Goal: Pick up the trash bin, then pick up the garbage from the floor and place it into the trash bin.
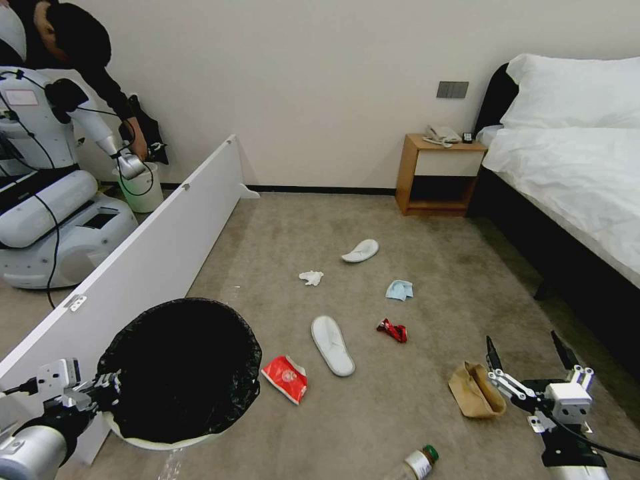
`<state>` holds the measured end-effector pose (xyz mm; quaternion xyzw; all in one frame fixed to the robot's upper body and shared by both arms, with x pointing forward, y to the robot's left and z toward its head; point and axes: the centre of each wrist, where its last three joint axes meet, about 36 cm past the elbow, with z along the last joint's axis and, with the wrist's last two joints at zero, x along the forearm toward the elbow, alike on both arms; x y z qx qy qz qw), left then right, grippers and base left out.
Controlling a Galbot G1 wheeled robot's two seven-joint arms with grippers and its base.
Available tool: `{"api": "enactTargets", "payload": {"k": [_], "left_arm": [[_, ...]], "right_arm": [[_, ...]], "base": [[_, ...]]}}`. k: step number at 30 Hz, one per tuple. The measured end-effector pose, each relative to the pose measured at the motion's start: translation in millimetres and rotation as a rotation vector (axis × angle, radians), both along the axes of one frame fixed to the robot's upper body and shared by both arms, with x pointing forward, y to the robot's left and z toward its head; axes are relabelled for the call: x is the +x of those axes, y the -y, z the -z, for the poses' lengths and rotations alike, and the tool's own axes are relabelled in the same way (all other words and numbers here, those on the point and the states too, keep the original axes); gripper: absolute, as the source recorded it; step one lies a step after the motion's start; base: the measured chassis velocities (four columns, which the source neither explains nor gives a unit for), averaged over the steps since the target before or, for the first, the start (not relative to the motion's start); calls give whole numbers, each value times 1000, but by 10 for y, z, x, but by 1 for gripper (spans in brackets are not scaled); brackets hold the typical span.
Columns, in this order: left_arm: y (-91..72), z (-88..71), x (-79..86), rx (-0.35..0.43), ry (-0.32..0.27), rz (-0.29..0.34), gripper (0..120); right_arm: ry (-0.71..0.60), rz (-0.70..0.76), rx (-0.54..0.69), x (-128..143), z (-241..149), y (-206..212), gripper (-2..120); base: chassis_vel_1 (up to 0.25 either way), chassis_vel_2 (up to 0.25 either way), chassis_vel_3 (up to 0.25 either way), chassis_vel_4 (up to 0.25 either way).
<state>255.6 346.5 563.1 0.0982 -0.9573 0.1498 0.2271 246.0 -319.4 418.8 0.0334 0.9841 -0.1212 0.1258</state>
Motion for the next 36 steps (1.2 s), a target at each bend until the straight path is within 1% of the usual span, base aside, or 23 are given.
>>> {"api": "enactTargets", "payload": {"k": [32,35,36], "left_arm": [[27,-34,-56,-4,2,0,3],[29,-36,-60,-4,2,1,3],[31,-39,-64,-4,3,1,3]], "right_arm": [[-1,-17,7,-54,46,3,100],[-9,-17,12,-47,82,6,100],[-39,-12,39,-40,101,-15,100]], "base": [[4,-5,-2,2],[0,0,0,0],[0,0,0,0]]}}
